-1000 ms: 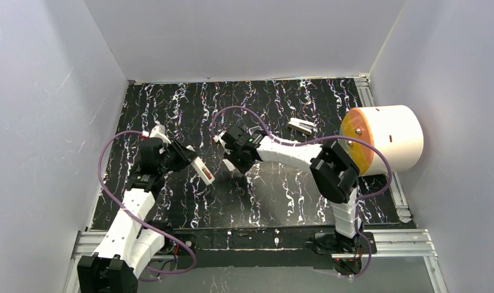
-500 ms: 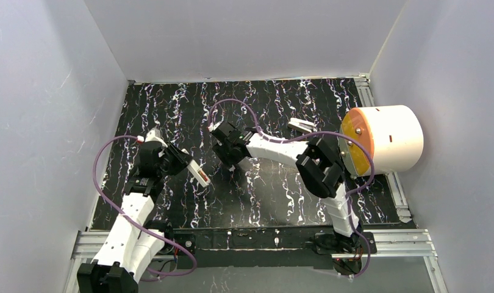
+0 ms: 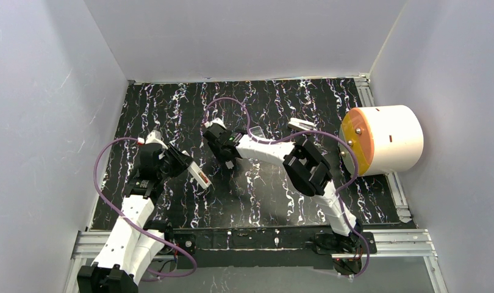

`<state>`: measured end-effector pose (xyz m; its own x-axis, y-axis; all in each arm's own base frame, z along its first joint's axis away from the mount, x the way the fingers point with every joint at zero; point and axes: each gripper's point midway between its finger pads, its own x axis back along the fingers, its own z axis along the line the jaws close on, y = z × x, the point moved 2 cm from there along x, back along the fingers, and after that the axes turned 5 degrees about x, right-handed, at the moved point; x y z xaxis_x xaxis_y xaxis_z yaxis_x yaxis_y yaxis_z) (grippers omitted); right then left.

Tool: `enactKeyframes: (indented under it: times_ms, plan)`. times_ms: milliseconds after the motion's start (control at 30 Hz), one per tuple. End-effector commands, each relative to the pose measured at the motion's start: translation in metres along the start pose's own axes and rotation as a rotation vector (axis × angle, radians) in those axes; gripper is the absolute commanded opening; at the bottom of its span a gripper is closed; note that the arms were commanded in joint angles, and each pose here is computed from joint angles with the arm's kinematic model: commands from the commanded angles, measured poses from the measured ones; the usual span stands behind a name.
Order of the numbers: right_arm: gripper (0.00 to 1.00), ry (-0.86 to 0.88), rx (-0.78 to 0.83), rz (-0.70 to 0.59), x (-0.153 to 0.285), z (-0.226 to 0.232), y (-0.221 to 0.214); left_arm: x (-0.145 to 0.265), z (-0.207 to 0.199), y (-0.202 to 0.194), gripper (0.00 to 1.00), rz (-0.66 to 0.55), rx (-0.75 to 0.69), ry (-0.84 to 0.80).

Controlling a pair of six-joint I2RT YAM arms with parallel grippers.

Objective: Load the batteries into the remote control

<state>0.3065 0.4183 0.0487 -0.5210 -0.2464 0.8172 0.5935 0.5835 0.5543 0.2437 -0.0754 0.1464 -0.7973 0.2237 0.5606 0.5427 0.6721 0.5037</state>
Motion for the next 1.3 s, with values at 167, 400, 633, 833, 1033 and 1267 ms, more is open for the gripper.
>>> enactKeyframes:
  times_ms: [167,400,633,833,1033,1267]
  plan:
    - [0.59,-0.206,-0.128,0.005,-0.001,-0.025,0.000,0.003,0.000,0.003,0.00,-0.015,-0.012,-0.007]
    - [0.55,-0.144,-0.165,-0.049,0.014,-0.019,0.016,0.003,0.000,0.003,0.00,-0.017,-0.016,-0.006]
    - [0.62,-0.081,-0.168,-0.131,0.024,-0.015,0.045,0.003,-0.003,0.006,0.00,-0.022,-0.020,-0.012]
    - [0.62,-0.135,-0.158,-0.065,0.005,-0.022,0.029,0.004,-0.002,0.006,0.00,-0.020,-0.029,-0.005]
    - [0.60,-0.163,-0.152,-0.019,-0.006,-0.038,0.014,0.004,-0.001,0.006,0.00,-0.020,-0.030,-0.002]
    - [0.57,-0.132,-0.092,0.043,-0.011,-0.039,-0.004,0.003,-0.001,0.004,0.00,-0.017,-0.026,-0.006]
